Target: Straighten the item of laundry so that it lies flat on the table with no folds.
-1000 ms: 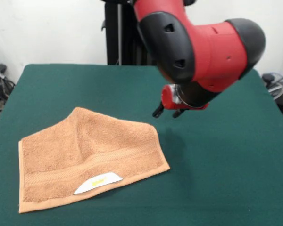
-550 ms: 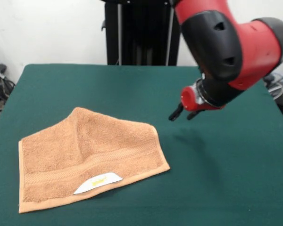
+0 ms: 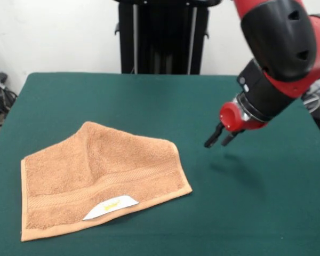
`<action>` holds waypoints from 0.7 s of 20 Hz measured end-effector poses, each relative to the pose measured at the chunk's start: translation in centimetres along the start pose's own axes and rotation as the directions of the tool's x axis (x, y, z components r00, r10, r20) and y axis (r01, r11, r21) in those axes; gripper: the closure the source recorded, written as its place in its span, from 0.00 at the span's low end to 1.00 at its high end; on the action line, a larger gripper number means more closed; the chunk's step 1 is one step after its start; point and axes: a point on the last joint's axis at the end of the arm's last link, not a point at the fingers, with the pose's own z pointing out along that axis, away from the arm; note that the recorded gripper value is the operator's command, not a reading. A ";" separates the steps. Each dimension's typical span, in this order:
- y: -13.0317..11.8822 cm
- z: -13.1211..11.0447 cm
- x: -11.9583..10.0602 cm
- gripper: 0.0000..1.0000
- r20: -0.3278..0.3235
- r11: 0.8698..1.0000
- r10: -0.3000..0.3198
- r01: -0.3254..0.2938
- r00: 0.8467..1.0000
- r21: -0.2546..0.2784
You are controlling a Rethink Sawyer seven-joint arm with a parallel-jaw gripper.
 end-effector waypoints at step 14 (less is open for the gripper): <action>-0.4 -0.1 0.4 0.00 0.116 0.957 -0.183 0.150 0.976 0.247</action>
